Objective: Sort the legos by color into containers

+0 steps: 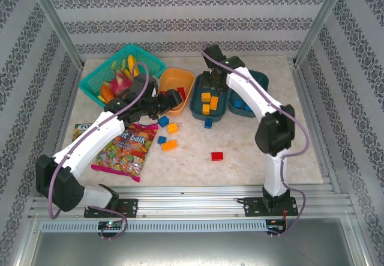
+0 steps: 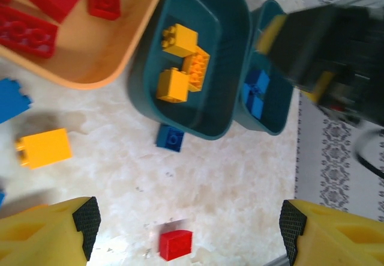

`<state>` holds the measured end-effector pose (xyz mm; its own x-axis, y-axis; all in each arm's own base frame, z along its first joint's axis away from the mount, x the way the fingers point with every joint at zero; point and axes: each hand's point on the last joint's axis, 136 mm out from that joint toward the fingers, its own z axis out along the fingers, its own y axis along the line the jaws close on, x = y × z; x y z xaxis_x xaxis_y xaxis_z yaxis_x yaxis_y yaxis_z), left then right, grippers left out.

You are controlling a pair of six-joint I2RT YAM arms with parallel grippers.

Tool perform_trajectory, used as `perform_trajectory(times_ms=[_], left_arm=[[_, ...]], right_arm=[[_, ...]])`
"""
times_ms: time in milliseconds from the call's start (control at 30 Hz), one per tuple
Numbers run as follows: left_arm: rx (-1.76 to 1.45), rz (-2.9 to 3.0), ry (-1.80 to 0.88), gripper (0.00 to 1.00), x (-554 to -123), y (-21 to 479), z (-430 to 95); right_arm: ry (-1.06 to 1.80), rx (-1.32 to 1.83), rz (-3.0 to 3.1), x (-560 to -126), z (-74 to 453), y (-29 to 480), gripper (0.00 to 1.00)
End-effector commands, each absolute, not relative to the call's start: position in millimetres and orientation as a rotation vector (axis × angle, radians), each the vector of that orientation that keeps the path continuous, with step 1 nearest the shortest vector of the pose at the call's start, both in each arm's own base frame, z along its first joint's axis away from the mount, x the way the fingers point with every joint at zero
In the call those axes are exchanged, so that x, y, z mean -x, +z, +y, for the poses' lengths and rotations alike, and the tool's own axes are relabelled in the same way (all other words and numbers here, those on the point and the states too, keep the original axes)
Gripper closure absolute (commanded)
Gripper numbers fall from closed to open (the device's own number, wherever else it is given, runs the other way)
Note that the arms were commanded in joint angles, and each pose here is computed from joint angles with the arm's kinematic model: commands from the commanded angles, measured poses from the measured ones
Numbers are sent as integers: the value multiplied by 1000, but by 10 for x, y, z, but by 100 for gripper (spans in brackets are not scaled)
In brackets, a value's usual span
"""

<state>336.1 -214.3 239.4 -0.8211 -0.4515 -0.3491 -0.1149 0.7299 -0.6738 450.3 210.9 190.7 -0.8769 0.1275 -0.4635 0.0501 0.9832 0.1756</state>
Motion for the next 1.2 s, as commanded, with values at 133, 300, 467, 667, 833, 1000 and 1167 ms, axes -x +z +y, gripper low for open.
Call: perform_trajectory(times_ms=[133, 300, 467, 667, 833, 1000, 1167], left_arm=[[523, 2484, -608, 20, -2895, 2268, -1563], [652, 2467, -482, 21, -2523, 2110, -1159], [648, 2465, -570, 21, -2329, 2037, -1160], [469, 2419, -844, 22, -2357, 2123, -1573], [451, 2400, -879, 22, -2376, 2165, -1635], [429, 2393, -888, 22, -2379, 2207, -1656], [421, 2382, -901, 22, -2380, 2239, -1669]], right_arm=[[355, 157, 2655, -3593, 2652, 1733, 41], [550, 429, 2687, -3024, 3283, 1389, 43], [328, 362, 2763, -2924, 3109, 1081, 41], [151, 80, 2796, -2971, 2540, 758, 29], [49, -35, 2759, -3160, 2306, 582, 20], [46, -102, 2739, -3315, 2223, 424, 18], [37, -114, 2720, -3468, 2220, 314, 22]])
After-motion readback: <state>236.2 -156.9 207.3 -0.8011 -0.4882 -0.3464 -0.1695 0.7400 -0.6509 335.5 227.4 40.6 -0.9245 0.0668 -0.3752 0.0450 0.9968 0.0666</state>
